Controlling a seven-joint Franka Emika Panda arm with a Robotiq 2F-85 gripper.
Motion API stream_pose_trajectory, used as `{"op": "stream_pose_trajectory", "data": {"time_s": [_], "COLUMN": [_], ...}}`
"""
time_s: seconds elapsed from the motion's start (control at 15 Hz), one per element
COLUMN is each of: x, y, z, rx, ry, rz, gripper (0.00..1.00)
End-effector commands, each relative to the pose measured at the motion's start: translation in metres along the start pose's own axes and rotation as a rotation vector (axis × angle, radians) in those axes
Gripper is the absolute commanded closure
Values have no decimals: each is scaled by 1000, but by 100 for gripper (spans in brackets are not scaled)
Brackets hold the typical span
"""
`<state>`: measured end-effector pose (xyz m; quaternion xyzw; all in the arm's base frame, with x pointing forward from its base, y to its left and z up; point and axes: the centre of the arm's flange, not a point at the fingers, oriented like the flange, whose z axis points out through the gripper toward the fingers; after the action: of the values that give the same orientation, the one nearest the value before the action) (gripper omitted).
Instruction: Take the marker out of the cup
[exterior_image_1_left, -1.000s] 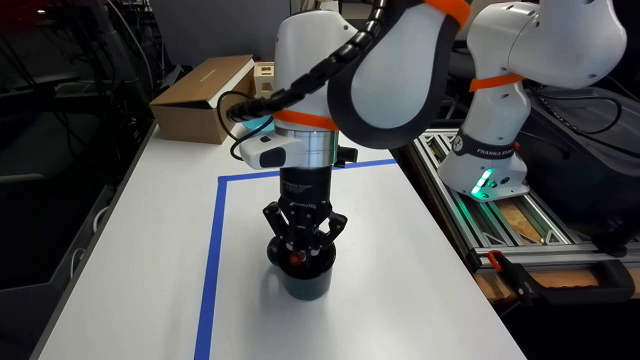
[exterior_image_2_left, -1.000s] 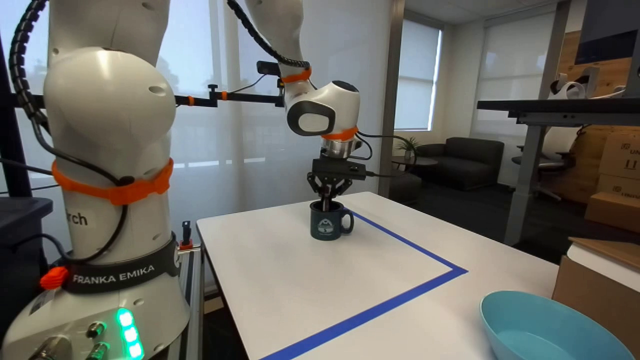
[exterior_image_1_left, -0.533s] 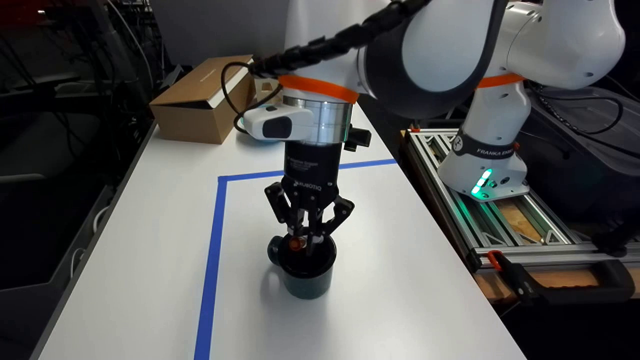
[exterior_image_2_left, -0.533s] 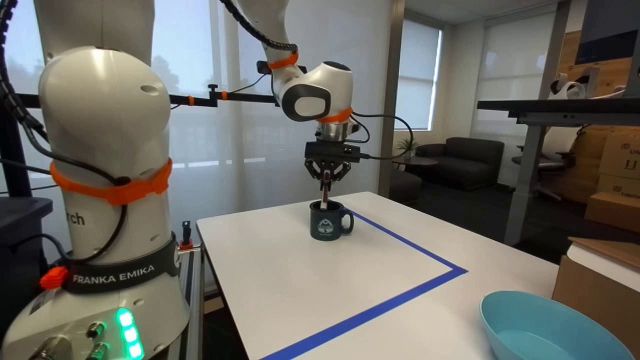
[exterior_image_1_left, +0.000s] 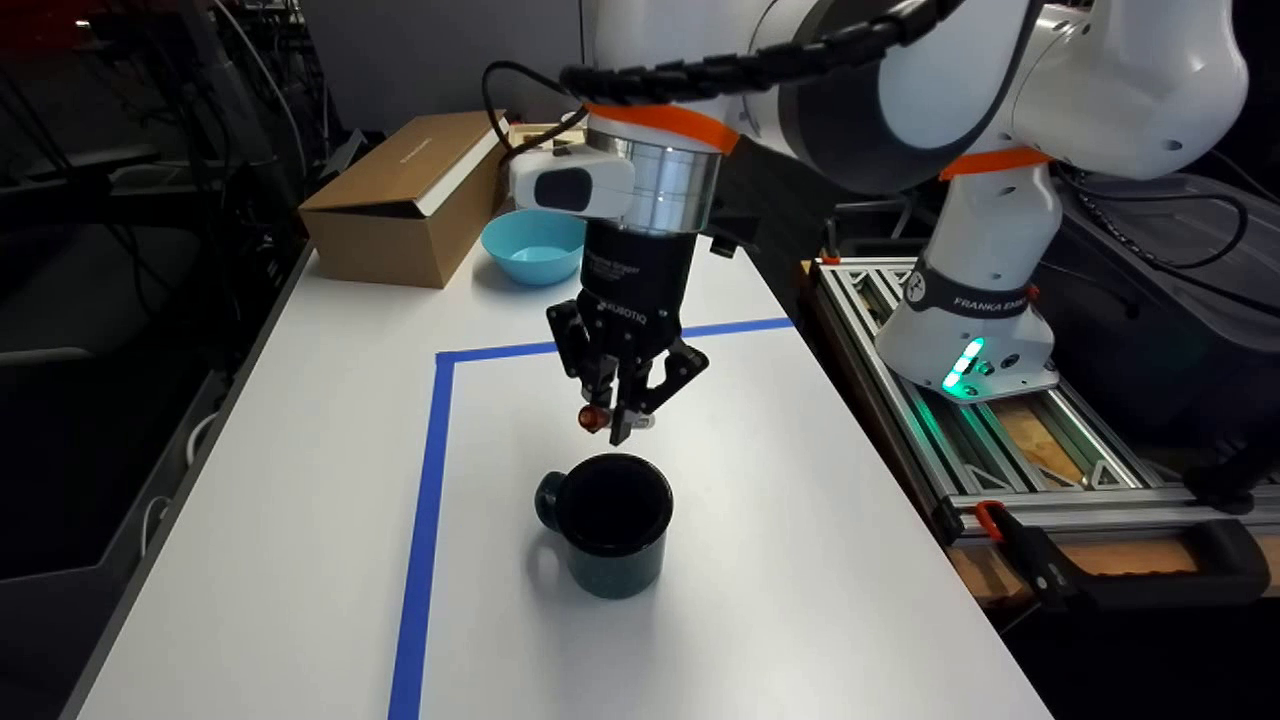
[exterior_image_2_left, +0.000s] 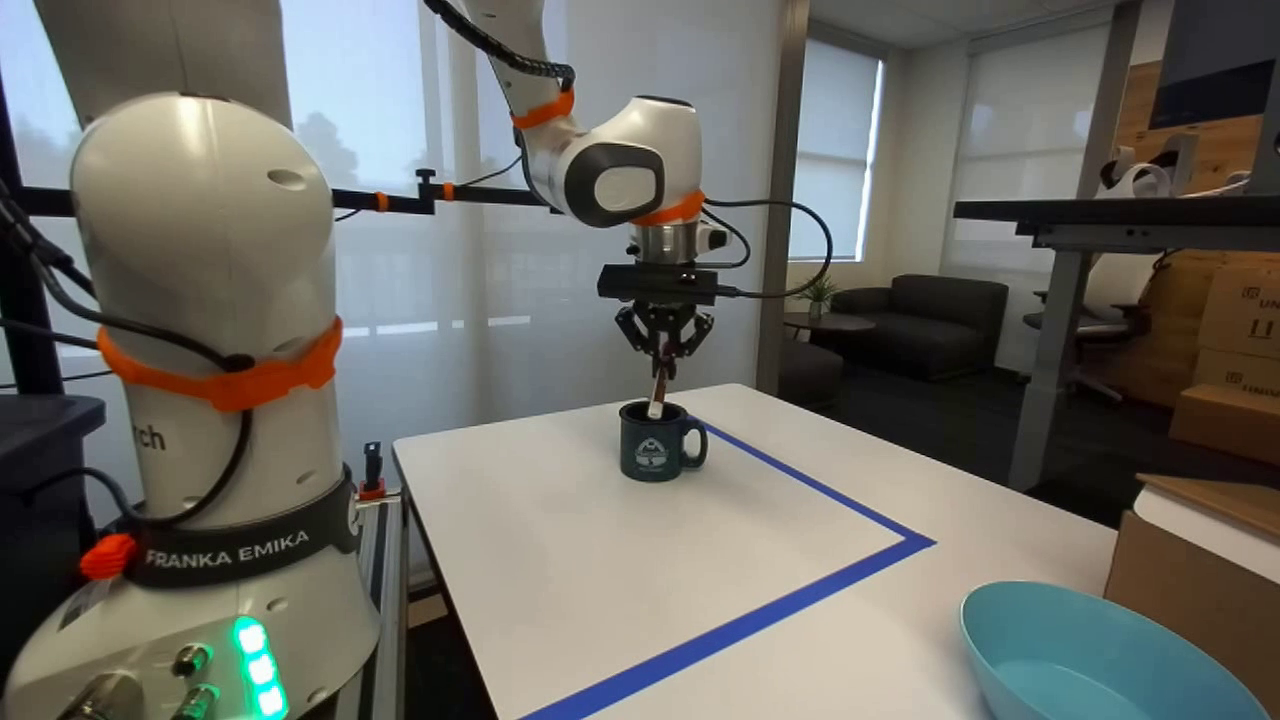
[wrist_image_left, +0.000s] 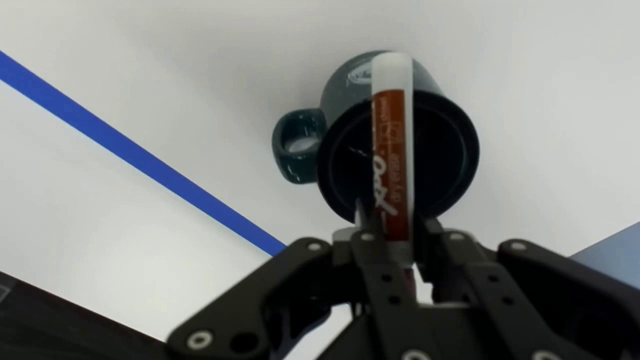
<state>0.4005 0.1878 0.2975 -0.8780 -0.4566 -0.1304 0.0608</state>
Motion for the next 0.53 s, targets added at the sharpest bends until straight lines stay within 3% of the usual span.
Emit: {"op": "stream_pose_trajectory", "data": {"time_s": [0.0,0.47], "x": [-27,-78], "y": [6,38], "z": [-13,15], "rx": [-39,-34], "ry": [-41,-62], "rz": [111,304], "gripper": [95,95]}}
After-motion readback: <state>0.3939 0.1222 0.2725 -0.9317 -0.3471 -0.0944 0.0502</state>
